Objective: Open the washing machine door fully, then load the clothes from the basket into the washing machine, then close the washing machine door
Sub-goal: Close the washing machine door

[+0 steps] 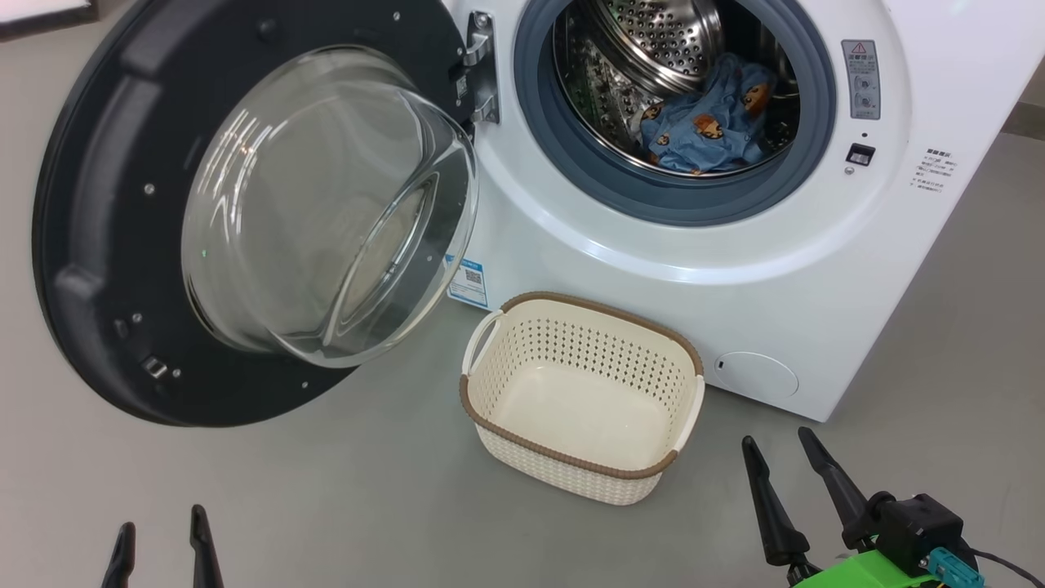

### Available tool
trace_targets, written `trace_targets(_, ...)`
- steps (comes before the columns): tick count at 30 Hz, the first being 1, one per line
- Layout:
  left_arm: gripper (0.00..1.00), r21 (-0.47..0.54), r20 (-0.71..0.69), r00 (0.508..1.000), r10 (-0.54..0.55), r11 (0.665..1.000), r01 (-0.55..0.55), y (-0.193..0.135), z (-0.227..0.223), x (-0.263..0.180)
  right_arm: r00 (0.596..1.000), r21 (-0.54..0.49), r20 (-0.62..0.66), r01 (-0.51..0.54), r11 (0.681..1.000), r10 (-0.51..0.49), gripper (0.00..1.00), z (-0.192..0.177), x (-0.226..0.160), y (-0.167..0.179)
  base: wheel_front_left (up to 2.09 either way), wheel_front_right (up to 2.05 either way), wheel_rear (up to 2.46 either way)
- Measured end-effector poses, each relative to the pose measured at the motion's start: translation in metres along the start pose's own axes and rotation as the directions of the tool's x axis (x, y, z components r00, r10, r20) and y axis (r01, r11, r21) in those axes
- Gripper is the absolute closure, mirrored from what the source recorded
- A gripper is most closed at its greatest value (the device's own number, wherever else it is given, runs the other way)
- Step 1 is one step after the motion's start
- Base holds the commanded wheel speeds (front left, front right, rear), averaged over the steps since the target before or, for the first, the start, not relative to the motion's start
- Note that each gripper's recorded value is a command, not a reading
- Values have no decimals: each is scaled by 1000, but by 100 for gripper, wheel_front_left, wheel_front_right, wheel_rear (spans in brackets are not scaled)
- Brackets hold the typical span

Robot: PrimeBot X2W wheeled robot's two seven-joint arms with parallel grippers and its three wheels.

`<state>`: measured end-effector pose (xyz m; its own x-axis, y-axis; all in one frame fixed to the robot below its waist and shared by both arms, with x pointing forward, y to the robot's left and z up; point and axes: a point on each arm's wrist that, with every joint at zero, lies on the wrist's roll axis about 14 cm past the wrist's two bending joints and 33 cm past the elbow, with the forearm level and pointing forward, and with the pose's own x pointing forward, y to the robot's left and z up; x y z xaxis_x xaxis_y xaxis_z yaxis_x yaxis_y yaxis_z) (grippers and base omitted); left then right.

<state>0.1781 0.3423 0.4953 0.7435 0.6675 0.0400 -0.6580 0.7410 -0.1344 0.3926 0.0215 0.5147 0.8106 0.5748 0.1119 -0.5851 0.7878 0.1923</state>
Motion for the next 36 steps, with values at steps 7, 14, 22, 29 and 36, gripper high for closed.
trace_targets(7,0,-3,-3,1000,10,1000,-10,1,0,0,1000,1,-5,-1,1000,1,0,-2,0,0,0,0,0)
trace_targets(14,0,-7,-1,1000,6,1000,-6,0,0,0,1000,-1,-6,1,1000,-1,0,-2,-1,0,0,0,0)
trace_targets(22,100,-21,-7,1000,6,1000,-6,0,-2,0,1000,-4,-2,4,1000,-4,0,0,-2,-1,0,0,0)
trace_targets(29,100,-45,-14,1000,9,999,-9,0,-5,0,1000,-4,2,8,1000,-8,0,2,-3,-1,0,0,0)
trace_targets(36,100,-134,-14,999,41,990,-42,10,-4,2,1000,2,6,14,1000,-14,0,3,-5,-3,0,0,0)
